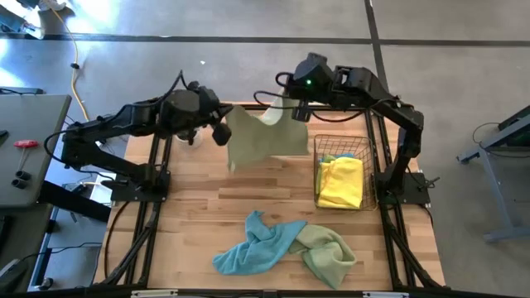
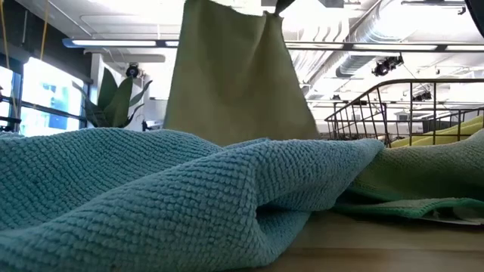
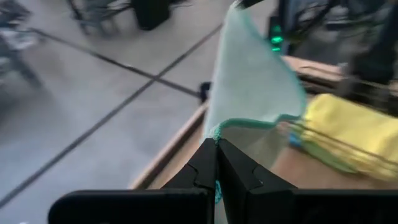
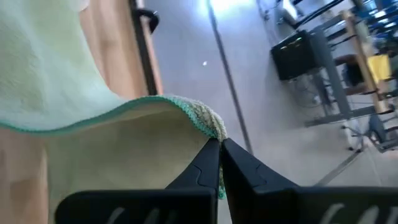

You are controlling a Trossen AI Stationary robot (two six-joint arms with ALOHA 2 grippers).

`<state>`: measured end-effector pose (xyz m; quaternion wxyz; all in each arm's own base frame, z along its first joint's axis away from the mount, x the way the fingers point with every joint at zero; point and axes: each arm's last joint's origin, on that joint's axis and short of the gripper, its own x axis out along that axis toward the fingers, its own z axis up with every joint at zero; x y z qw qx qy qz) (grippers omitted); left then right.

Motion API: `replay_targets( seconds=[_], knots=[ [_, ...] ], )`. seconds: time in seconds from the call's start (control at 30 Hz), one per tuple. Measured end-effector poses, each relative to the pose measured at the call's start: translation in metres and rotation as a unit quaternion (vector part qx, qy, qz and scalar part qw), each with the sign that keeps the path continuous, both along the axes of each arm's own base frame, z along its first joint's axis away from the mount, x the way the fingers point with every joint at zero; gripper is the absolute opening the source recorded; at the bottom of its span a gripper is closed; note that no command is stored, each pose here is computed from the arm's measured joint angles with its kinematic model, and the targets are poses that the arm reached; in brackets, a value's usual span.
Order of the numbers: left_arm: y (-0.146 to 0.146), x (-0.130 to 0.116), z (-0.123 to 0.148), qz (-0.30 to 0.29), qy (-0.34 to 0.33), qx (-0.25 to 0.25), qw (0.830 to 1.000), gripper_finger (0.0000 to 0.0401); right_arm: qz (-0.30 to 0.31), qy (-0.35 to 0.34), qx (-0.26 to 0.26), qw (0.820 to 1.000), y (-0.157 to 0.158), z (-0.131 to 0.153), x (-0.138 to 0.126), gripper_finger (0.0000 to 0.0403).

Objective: Fold microfiber towels
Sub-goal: Fold the left green microfiber cloth

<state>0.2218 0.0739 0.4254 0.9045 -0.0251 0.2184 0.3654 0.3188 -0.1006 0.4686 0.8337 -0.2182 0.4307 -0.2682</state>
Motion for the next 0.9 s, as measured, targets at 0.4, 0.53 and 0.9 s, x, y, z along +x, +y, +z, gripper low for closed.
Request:
replay_targets(
  seconds=[0.4,0.53,0.9],
  knots=[
    [0.015,0.0,0.021,0.02,0.017,0.043,0.999,0.0,0.032,-0.003,0.052,0.998,-0.004,-0.004,-0.001,0.0],
    [0.018,-0.012,0.031,0.022,0.038,0.055,0.998,0.0,0.029,-0.013,0.066,0.997,-0.001,-0.004,0.001,0.0],
    [0.04,-0.024,0.015,-0.036,0.107,0.025,0.993,0.0,-0.014,-0.054,0.105,0.993,0.002,-0.006,0.003,0.0]
  ],
)
